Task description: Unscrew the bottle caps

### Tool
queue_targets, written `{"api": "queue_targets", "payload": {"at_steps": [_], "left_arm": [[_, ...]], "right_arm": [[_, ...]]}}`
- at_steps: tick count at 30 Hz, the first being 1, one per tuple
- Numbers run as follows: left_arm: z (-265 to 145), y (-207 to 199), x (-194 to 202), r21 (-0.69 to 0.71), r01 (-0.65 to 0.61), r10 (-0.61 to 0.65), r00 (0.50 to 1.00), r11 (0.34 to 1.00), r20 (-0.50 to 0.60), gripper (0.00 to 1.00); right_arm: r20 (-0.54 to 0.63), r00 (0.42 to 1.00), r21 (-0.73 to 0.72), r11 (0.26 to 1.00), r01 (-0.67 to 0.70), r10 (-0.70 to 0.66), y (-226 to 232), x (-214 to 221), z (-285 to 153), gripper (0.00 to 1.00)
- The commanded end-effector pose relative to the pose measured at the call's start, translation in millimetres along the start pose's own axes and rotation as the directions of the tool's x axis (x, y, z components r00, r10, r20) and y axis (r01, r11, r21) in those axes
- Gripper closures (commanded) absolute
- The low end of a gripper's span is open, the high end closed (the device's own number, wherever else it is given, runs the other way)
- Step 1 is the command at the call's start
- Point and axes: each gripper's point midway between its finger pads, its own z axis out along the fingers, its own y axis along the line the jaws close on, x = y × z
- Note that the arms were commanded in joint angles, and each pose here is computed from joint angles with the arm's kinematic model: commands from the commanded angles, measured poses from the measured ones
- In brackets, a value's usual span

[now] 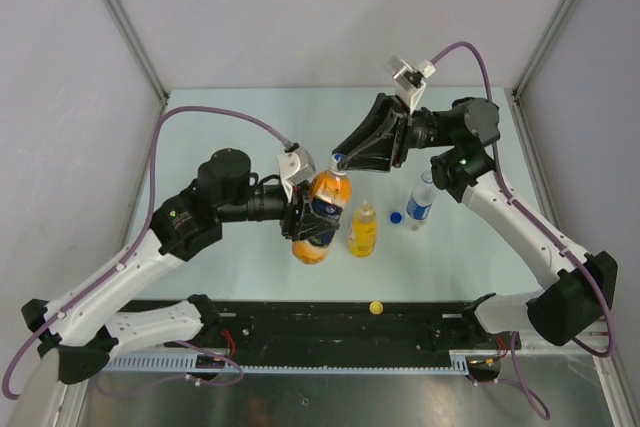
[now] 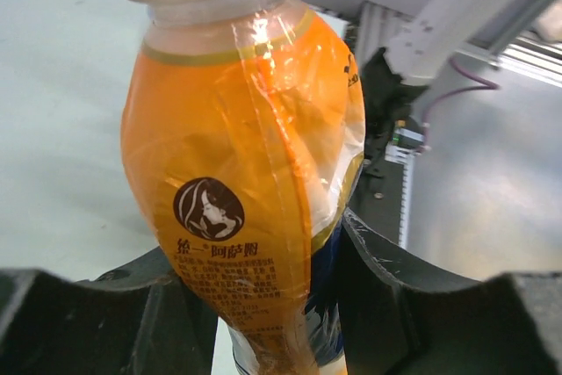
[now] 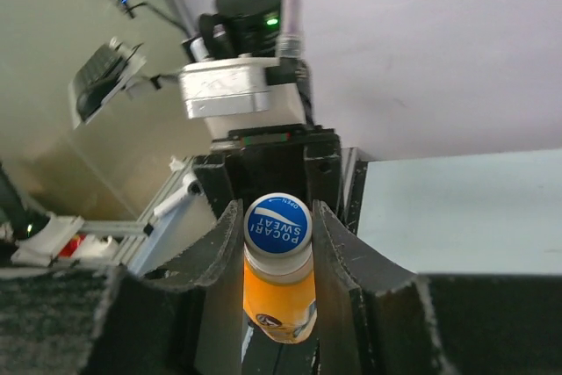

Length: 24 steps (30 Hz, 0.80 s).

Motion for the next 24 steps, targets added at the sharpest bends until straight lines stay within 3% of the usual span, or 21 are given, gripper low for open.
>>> {"api": "queue_targets", "payload": {"at_steps": [1, 6, 9, 20, 24], "left_arm": [[-19, -84, -30, 0.434, -0.224, 0.170, 0.972, 0.872, 0.160, 1.00], [-24, -94, -26, 0.495, -0.243, 0.180, 0.968, 0.834, 0.172, 1.00], [-22, -90, -26, 0.477, -0.242, 0.180, 0.968, 0.845, 0.172, 1.00], [-6, -39, -13, 0.205, -0.183, 0.159, 0.979, 0.962, 0.126, 1.00], [-4, -28, -7, 0.146, -0.174, 0.158, 0.981, 0.974, 0.114, 1.00]], "right_arm": [[0.009, 0.996, -0.075, 0.994, 0.085, -0.084, 12, -2, 2, 1.00], [0.009, 0.990, -0.123, 0.983, 0.139, -0.139, 24, -2, 0, 0.99], [0.017, 0.989, -0.126, 0.981, 0.150, -0.149, 27, -4, -1, 0.91], [0.055, 0.990, -0.089, 0.987, 0.136, -0.131, 24, -13, -5, 0.30], [0.066, 0.988, -0.073, 0.987, 0.145, -0.141, 24, -16, -8, 0.15]]}}
